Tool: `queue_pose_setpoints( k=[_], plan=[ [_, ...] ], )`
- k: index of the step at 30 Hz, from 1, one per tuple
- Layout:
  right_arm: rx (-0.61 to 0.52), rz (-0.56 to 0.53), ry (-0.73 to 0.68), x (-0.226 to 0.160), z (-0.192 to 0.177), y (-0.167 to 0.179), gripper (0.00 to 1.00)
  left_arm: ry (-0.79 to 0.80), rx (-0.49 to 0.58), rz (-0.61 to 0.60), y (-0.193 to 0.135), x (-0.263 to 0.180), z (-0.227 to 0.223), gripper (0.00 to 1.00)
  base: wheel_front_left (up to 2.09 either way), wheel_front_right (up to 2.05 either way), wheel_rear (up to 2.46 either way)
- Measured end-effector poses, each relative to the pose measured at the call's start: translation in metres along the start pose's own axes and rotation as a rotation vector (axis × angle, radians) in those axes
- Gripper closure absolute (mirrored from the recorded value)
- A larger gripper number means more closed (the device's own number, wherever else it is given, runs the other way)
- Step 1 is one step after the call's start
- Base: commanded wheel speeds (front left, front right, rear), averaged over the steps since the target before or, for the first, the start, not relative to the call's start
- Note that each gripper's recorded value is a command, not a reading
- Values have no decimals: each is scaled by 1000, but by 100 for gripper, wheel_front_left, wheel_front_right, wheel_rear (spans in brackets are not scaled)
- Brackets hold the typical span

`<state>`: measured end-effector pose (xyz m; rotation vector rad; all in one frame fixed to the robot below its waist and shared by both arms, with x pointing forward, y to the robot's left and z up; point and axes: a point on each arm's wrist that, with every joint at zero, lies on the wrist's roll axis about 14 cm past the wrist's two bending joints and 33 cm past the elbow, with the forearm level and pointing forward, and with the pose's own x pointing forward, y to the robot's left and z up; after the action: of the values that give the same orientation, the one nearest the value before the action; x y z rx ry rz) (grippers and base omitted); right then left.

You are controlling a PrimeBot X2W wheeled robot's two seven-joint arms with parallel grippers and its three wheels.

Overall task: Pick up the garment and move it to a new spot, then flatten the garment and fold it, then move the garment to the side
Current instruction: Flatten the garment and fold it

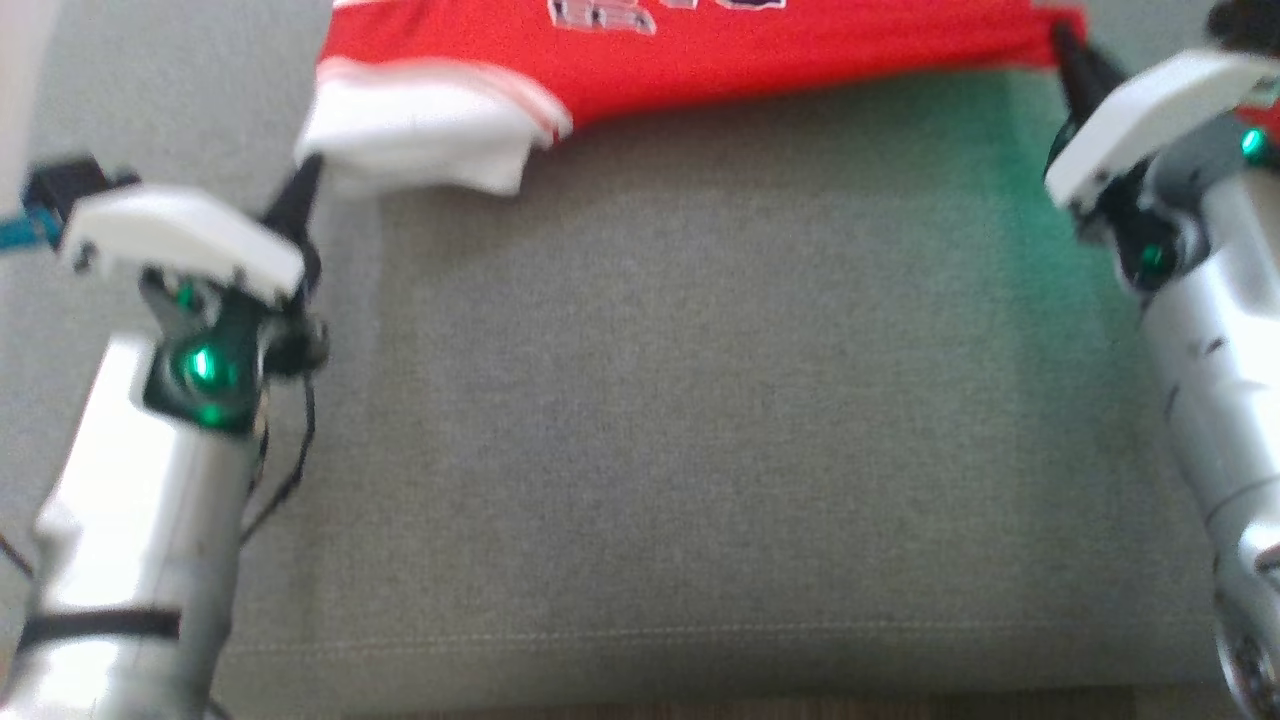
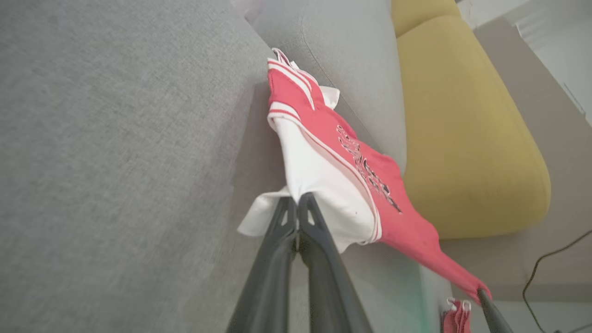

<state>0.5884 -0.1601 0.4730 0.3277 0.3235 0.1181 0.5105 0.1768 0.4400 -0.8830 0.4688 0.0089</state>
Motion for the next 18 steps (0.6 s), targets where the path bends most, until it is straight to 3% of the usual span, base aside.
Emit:
queue_pose_setpoints(
  k=[7,18],
  plan=[
    [-46,-17,100,-36,-21,-6,100,89,135,-13,12,-44,-26,100,0,0,0],
    [-117,-39,172,-70,-36,-23,100,231,187,-19,24,-84,-65,100,0,0,0]
  ],
)
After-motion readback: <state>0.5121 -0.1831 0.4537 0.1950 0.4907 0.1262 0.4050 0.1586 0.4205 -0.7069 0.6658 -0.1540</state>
